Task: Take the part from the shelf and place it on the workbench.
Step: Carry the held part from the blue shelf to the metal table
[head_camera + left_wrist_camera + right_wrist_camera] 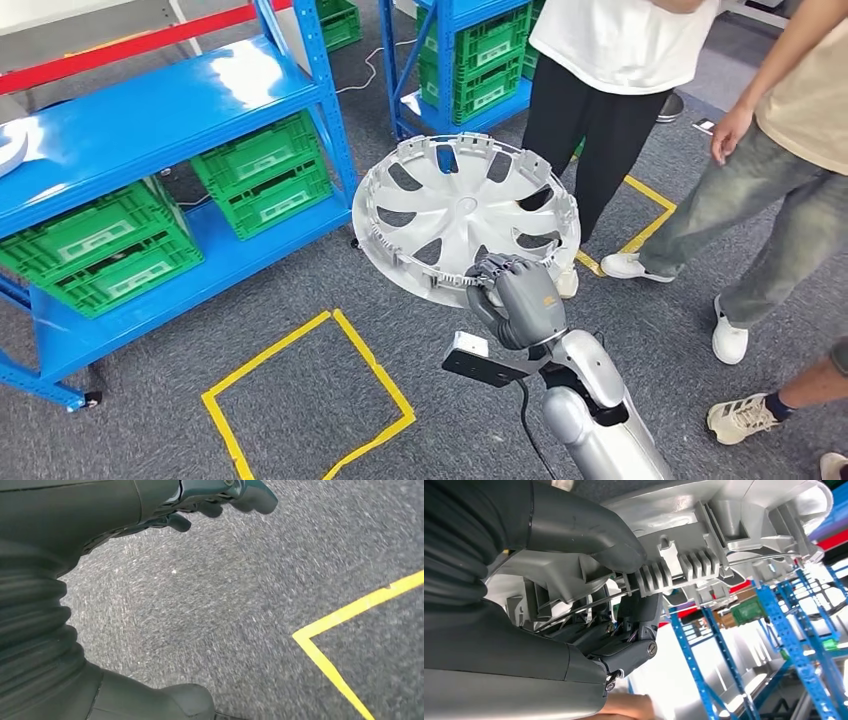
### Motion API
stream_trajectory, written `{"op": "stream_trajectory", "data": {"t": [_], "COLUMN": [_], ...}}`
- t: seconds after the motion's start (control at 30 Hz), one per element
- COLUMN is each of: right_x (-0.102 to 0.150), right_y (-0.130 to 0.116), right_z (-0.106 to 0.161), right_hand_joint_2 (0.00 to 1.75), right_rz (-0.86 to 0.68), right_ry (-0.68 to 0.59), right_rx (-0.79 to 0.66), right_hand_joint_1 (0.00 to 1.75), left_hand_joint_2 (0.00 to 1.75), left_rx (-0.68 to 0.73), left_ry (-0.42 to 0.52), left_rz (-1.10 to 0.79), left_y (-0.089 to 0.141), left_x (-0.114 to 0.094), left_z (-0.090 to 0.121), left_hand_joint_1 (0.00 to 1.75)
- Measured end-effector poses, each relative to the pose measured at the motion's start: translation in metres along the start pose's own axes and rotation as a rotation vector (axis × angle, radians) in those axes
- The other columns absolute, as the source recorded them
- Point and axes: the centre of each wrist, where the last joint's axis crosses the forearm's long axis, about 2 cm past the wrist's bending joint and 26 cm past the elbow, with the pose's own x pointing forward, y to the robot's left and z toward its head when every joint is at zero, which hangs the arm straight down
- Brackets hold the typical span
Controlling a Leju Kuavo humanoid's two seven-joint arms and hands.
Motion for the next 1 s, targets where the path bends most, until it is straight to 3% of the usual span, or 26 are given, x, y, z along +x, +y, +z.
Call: {"op": "stream_trajectory", "data": {"t": [0.53, 1.0], "right_x": [-0.003, -0.011], "right_y": [-0.002, -0.025], "right_z": [0.001, -0.025], "right_hand_joint_2": [1.75, 1.75], "right_rz": [0.043, 0.095], "right_ry": [0.018, -0.03], "right_rx": [0.03, 0.004], "right_hand_joint_1": [1.75, 1.75], "left_hand_joint_2": [1.75, 1.75], "left_rx": [-0.008, 0.002], "left_ry": [0.068, 0.071], "left_rz": [0.008, 0.097], "left_y": [0.001, -0.008], "left_x": [-0.014, 0.001], "left_z": [0.005, 0.007], "left_hand_joint_1": [0.0, 0.0]}}
